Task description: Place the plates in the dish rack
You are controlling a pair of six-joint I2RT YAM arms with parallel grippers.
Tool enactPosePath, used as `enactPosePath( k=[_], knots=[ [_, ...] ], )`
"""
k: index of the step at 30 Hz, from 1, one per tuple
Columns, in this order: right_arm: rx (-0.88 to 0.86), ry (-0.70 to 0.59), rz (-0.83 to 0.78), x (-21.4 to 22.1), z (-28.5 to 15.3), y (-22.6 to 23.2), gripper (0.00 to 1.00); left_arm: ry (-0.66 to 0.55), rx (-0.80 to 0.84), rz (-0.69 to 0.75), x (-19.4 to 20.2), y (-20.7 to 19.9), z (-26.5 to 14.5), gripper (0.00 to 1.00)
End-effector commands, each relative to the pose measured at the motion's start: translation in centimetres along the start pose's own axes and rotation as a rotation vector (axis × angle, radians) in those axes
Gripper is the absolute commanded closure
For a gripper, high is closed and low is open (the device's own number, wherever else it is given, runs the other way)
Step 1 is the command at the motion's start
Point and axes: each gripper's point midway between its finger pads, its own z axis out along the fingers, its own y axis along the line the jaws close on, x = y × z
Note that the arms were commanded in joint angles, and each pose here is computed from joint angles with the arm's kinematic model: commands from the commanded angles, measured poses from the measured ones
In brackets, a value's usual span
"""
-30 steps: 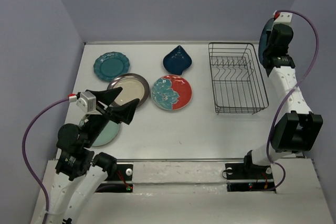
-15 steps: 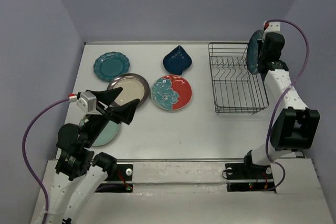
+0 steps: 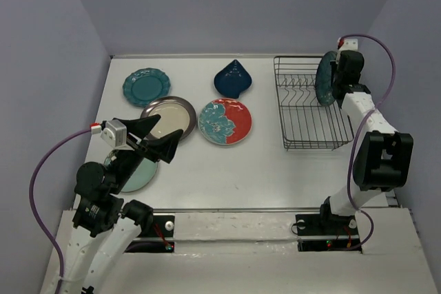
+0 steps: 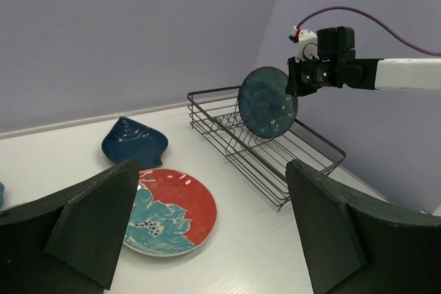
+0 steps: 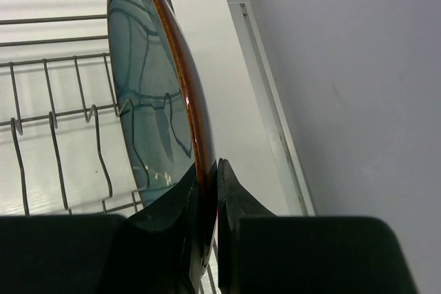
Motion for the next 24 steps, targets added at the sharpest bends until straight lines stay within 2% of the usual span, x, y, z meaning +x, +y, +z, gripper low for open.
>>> enactPosePath(
  k=[1,2,4,5,8,9,10,12,15,17,18,19,22,23,24],
  knots=[
    [0.081,-0.223,0.109,-6.5,-0.4,-2.1,0.92,-0.058,0.023,0.020,-2.4,-0.8,0.1,0.01],
    [0.081,-0.220,0.105,-6.3,-0.4,-2.1,0.91,-0.058,0.022,0.021,-2.4,-0.8,0.1,0.01],
    [0.074,-0.224,0.106,-6.5,-0.4,-2.0,0.78,-0.055,0.021,0.020,-2.3,-0.8,0.2,0.01],
    [0.069,-0.218,0.106,-6.4,-0.3,-1.8,0.65,-0.051,0.019,0.021,-2.2,-0.7,0.3,0.01],
    [0.086,-0.211,0.141,-7.5,-0.6,-2.4,0.42,-0.044,0.007,0.019,-2.0,-0.4,0.4,0.01],
    [0.078,-0.218,0.163,-8.7,-1.1,-2.6,0.27,-0.039,0.004,0.019,-1.9,-0.3,0.5,0.01],
    [0.077,-0.222,0.181,-9.3,-1.4,-2.7,0.25,-0.036,0.002,0.018,-1.8,-0.3,0.6,0.01],
    [0.070,-0.221,0.224,-10.3,-2.2,-3.0,0.21,-0.034,-0.002,0.019,-1.7,-0.2,0.6,0.01],
    [0.010,-0.248,0.389,-12.8,-4.8,-3.0,0.19,-0.037,-0.027,0.021,-1.8,0.3,0.6,0.01],
    [-0.155,-0.269,0.501,-14.4,-7.9,0.7,0.19,-0.037,-0.055,0.021,-1.8,0.9,0.6,0.01],
    [-0.265,-0.267,0.524,-14.7,-9.4,3.3,0.19,-0.035,-0.068,0.020,-1.7,1.1,0.6,0.01],
    [-0.403,-0.242,0.534,-14.3,-11.7,8.8,0.20,-0.038,-0.095,0.017,-1.6,1.7,0.7,0.01],
    [-0.597,-0.206,0.504,-12.7,-17.2,17.3,0.22,-0.028,-0.204,0.000,-1.2,3.8,0.9,0.01],
    [-0.703,-0.158,0.477,-10.2,-20.0,22.2,0.29,-0.026,-0.241,-0.004,-1.1,4.4,0.9,0.01],
    [-0.755,-0.135,0.493,-8.9,-21.3,24.1,0.34,-0.027,-0.276,-0.008,-1.1,5.0,0.8,0.01]
  ],
)
